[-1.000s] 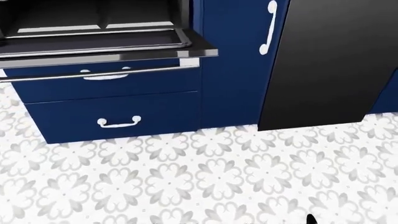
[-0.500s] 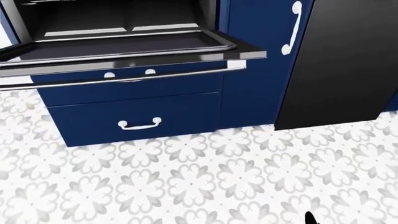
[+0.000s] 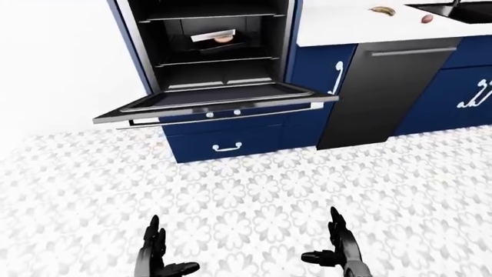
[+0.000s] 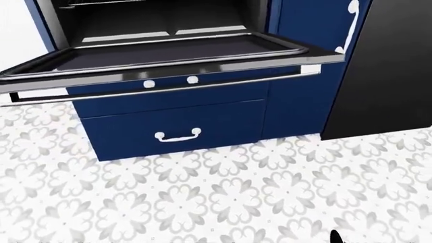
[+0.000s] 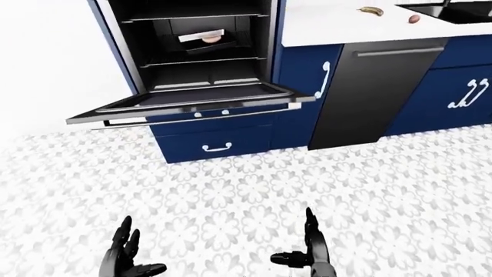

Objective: Close the oven door.

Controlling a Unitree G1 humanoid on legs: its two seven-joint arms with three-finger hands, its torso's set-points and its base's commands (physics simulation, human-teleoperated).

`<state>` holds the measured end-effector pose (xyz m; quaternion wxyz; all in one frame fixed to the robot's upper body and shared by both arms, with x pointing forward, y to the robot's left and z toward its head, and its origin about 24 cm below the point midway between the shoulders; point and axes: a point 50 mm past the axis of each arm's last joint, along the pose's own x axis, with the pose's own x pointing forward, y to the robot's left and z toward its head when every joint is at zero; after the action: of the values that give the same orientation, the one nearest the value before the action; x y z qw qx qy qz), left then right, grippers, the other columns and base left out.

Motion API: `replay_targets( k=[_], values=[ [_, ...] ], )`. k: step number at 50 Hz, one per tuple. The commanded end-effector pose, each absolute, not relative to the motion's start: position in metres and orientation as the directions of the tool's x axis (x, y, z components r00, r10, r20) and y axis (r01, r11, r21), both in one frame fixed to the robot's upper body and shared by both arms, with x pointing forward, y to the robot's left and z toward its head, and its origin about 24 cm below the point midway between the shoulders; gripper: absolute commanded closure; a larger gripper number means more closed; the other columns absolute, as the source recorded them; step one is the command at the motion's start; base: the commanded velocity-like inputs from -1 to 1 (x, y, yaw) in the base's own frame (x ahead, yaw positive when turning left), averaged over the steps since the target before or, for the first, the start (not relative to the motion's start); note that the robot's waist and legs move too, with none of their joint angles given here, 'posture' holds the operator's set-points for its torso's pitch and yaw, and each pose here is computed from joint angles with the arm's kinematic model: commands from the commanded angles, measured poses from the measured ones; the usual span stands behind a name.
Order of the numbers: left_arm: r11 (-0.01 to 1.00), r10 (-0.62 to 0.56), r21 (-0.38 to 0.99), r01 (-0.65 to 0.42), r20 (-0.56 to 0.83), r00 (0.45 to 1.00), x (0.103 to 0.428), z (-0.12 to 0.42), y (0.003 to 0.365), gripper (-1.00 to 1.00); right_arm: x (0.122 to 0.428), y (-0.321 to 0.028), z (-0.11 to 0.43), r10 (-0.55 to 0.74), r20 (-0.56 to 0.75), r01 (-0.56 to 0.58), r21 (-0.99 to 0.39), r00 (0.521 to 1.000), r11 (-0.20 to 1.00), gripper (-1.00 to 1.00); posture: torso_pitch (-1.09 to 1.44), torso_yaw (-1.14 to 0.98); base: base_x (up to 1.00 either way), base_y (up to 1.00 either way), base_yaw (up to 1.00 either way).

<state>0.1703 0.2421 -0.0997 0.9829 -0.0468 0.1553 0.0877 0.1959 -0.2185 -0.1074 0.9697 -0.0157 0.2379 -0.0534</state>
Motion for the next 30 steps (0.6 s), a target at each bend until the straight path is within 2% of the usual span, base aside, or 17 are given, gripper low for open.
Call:
replay_targets(
  k=[1, 30],
  values=[
    [0.983, 0.157, -0.054, -0.176, -0.255, 0.954, 0.1794, -0.0913, 0.2449, -1.00, 0.2064, -0.2228, -0.0978, -0.124, -0.398, 0.106, -0.066, 0.909, 0.992, -1.00, 0.00, 0.00, 0.00, 0.38, 0.00],
    [0.982, 0.160, -0.055, -0.180, -0.256, 0.953, 0.1784, -0.0913, 0.2467, -1.00, 0.2069, -0.2238, -0.0973, -0.128, -0.396, 0.111, -0.066, 0.909, 0.992, -1.00, 0.00, 0.00, 0.00, 0.38, 0.00]
  ],
)
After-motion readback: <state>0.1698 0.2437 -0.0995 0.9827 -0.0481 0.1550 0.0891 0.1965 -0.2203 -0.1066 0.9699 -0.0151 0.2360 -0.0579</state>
